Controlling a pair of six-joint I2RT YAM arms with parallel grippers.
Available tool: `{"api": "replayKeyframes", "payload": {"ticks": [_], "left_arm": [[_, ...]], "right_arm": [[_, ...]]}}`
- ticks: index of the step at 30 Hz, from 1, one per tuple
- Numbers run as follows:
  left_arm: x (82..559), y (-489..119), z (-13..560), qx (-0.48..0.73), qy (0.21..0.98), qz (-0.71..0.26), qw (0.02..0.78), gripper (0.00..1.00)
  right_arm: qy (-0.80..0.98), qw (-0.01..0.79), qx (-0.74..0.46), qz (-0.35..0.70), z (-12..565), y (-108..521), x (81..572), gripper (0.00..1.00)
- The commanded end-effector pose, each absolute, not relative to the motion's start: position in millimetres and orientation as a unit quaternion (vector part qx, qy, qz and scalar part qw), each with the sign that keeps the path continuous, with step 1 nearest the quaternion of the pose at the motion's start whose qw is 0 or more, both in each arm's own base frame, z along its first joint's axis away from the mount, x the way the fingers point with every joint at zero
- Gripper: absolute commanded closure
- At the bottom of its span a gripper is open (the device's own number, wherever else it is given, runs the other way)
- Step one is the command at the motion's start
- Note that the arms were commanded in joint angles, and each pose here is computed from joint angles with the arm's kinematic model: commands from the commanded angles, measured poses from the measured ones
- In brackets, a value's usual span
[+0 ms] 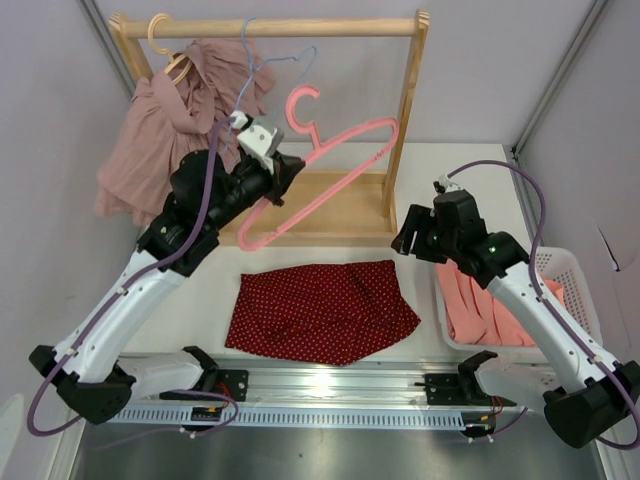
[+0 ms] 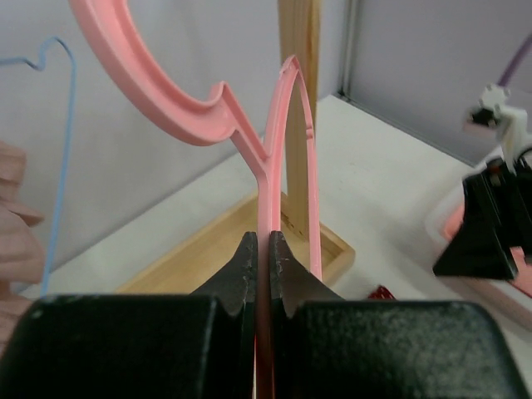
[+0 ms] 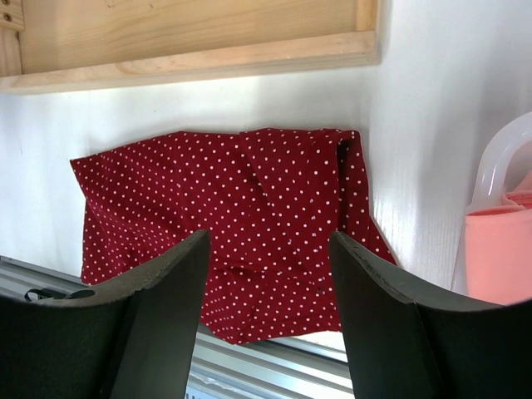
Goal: Place the skirt on the hanger
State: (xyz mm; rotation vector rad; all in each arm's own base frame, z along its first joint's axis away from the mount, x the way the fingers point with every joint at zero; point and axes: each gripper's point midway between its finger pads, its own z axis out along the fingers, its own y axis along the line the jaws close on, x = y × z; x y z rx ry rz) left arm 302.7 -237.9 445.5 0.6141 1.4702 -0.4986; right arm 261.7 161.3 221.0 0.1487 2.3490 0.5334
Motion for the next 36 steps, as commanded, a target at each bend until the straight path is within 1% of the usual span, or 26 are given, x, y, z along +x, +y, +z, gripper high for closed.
{"api": "replayKeyframes", "payload": {"ticks": [1, 3, 4, 5, 6, 9, 10, 11, 13, 14, 16, 17, 18, 19, 20, 21, 24, 26, 27, 28, 36], "left_arm": [[274.8, -240.1, 442.2, 0.277, 0.627, -0.279, 0.672, 1.00], [265.4, -238.2, 436.0, 0.272, 0.625, -0.297, 0.669, 1.00], [260.0, -237.8, 409.2, 0.275, 0.639, -0.302, 0.652, 1.00], [255.1, -238.5, 402.6, 0.271, 0.643, -0.315, 0.643, 1.00], [249.5, -241.6, 382.2, 0.278, 0.653, -0.327, 0.624, 1.00], [229.3, -246.0, 350.0, 0.283, 0.653, -0.369, 0.598, 1.00], [225.0, -248.0, 348.9, 0.285, 0.646, -0.382, 0.597, 1.00], [218.7, -248.5, 326.7, 0.281, 0.658, -0.394, 0.577, 1.00], [207.8, -254.0, 327.0, 0.278, 0.644, -0.431, 0.567, 1.00], [201.6, -255.5, 301.3, 0.275, 0.656, -0.443, 0.545, 1.00], [193.2, -257.5, 297.6, 0.263, 0.650, -0.471, 0.535, 1.00], [189.1, -256.3, 267.1, 0.256, 0.668, -0.475, 0.513, 1.00], [183.1, -254.0, 270.9, 0.251, 0.657, -0.486, 0.519, 1.00], [178.3, -254.0, 258.8, 0.240, 0.664, -0.499, 0.503, 1.00], [175.0, -255.0, 261.9, 0.238, 0.654, -0.511, 0.505, 1.00], [170.0, -255.2, 253.1, 0.235, 0.655, -0.519, 0.496, 1.00], [157.6, -257.8, 223.0, 0.227, 0.667, -0.529, 0.473, 1.00], [153.0, -259.4, 219.7, 0.226, 0.661, -0.535, 0.475, 1.00], [150.1, -257.6, 202.3, 0.222, 0.672, -0.533, 0.464, 1.00], [148.5, -256.7, 201.6, 0.221, 0.668, -0.536, 0.466, 1.00], [154.5, -248.9, 163.4, 0.204, 0.690, -0.510, 0.470, 1.00]], "right_arm": [[0.897, 0.382, 0.049, 0.216, 246.9, 157.3, 258.8, 0.35], [0.897, 0.382, 0.049, 0.217, 248.0, 155.3, 255.0, 0.35], [0.896, 0.384, 0.049, 0.217, 249.1, 153.1, 251.3, 0.35], [0.897, 0.382, 0.048, 0.216, 248.4, 152.9, 248.9, 0.35], [0.898, 0.381, 0.048, 0.216, 248.3, 151.5, 247.3, 0.35], [0.901, 0.375, 0.043, 0.216, 246.1, 150.9, 238.9, 0.36], [0.902, 0.372, 0.040, 0.214, 244.3, 151.4, 236.2, 0.36], [0.904, 0.369, 0.033, 0.214, 242.9, 153.5, 232.0, 0.36], [0.907, 0.366, 0.031, 0.205, 239.2, 152.8, 227.7, 0.36], [0.908, 0.364, 0.025, 0.204, 237.0, 155.3, 224.1, 0.36], [0.910, 0.363, 0.026, 0.198, 234.1, 155.6, 222.2, 0.36], [0.912, 0.361, 0.025, 0.196, 231.4, 156.1, 220.8, 0.36], [0.913, 0.359, 0.021, 0.192, 228.6, 157.8, 219.2, 0.36], [0.915, 0.355, 0.019, 0.192, 225.0, 159.2, 217.9, 0.36], [0.916, 0.352, 0.017, 0.190, 221.2, 160.5, 216.9, 0.36], [0.920, 0.344, 0.011, 0.187, 212.8, 162.5, 213.4, 0.36], [0.927, 0.327, 0.006, 0.183, 194.2, 166.5, 207.3, 0.36], [0.930, 0.322, 0.006, 0.179, 186.0, 167.7, 204.6, 0.36], [0.933, 0.314, 0.004, 0.175, 177.8, 167.7, 201.5, 0.36], [0.935, 0.311, 0.002, 0.173, 174.0, 167.9, 200.0, 0.37], [0.947, 0.277, 0.000, 0.160, 130.1, 171.7, 184.2, 0.37]]}}
